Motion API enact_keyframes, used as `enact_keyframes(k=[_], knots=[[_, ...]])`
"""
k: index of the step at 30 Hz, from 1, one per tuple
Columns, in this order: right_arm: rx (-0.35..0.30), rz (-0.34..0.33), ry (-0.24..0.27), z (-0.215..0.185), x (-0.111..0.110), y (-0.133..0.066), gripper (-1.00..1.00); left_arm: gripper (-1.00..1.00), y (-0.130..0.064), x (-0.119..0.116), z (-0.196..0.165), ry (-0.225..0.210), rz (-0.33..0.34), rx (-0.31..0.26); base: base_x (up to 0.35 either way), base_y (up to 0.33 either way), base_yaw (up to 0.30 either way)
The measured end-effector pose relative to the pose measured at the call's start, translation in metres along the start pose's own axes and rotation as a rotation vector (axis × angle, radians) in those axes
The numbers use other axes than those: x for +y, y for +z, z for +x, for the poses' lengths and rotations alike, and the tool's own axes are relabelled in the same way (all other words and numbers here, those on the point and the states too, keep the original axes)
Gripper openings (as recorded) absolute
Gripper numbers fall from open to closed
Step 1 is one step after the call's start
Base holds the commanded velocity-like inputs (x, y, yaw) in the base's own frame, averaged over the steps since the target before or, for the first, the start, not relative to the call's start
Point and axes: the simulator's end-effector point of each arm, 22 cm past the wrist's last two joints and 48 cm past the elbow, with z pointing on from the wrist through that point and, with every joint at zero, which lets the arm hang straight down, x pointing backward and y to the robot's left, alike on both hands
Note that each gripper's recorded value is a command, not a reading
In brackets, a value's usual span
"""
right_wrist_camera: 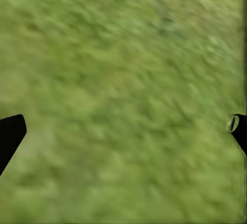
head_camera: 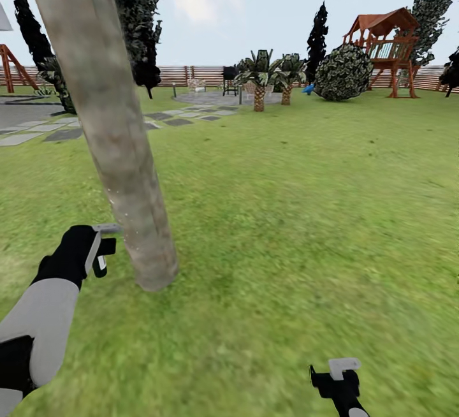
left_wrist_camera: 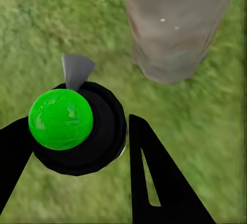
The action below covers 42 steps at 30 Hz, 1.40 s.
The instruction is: In the garden, pick up the pesticide atomizer on the floor and spray pesticide onto both trees until each tree trunk is fully covered.
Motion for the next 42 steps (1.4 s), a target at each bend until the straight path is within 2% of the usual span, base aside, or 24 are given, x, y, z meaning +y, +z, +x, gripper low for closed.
enact_keyframes(k=[5,11,13,16,20,23,26,29,34,39,42], knots=[[0.000,0.000,0.000,0.000,0.000,0.000,1.00,-1.00,-0.003,0.000,-0.006,-0.003,-0.001,-0.015,-0.031,-0.255,0.000],[0.000,0.000,0.000,0.000,0.000,0.000,1.00,-1.00,-0.006,-0.010,-0.008,0.000,0.012,-0.023,0.308,-0.027,0.000],[0.000,0.000,0.000,0.000,0.000,0.000,1.00,-1.00,-0.013,-0.008,-0.019,-0.005,0.008,-0.046,0.322,-0.001,0.000],[0.000,0.000,0.000,0.000,0.000,0.000,1.00,-1.00,-0.017,-0.006,-0.022,-0.008,0.006,-0.044,0.190,0.000,0.015],[0.000,-0.001,0.001,0.000,0.001,0.000,1.00,-1.00,-0.033,0.001,-0.044,-0.021,-0.004,-0.095,0.026,0.000,0.182],[0.000,-0.002,0.000,0.000,0.002,0.000,1.00,-1.00,-0.045,0.007,-0.045,-0.030,-0.012,-0.077,0.001,0.000,0.269],[0.000,-0.002,0.001,0.000,0.001,0.000,1.00,-1.00,-0.038,0.003,-0.033,-0.025,-0.006,-0.056,0.048,-0.053,0.100],[0.000,-0.002,0.001,0.000,0.001,0.000,1.00,-1.00,-0.026,-0.003,-0.004,-0.010,-0.001,-0.012,0.141,-0.201,0.013],[0.000,-0.002,0.001,0.000,0.001,0.000,1.00,-1.00,-0.024,-0.005,0.001,-0.005,0.000,-0.007,0.051,-0.258,0.001],[-0.001,-0.002,0.001,0.000,0.001,0.000,1.00,-1.00,-0.037,-0.005,-0.022,-0.001,-0.006,-0.050,0.159,-0.207,0.000],[-0.001,-0.002,0.001,0.000,0.001,0.000,1.00,-1.00,-0.051,-0.001,-0.041,-0.013,-0.010,-0.100,0.306,-0.034,0.000]])
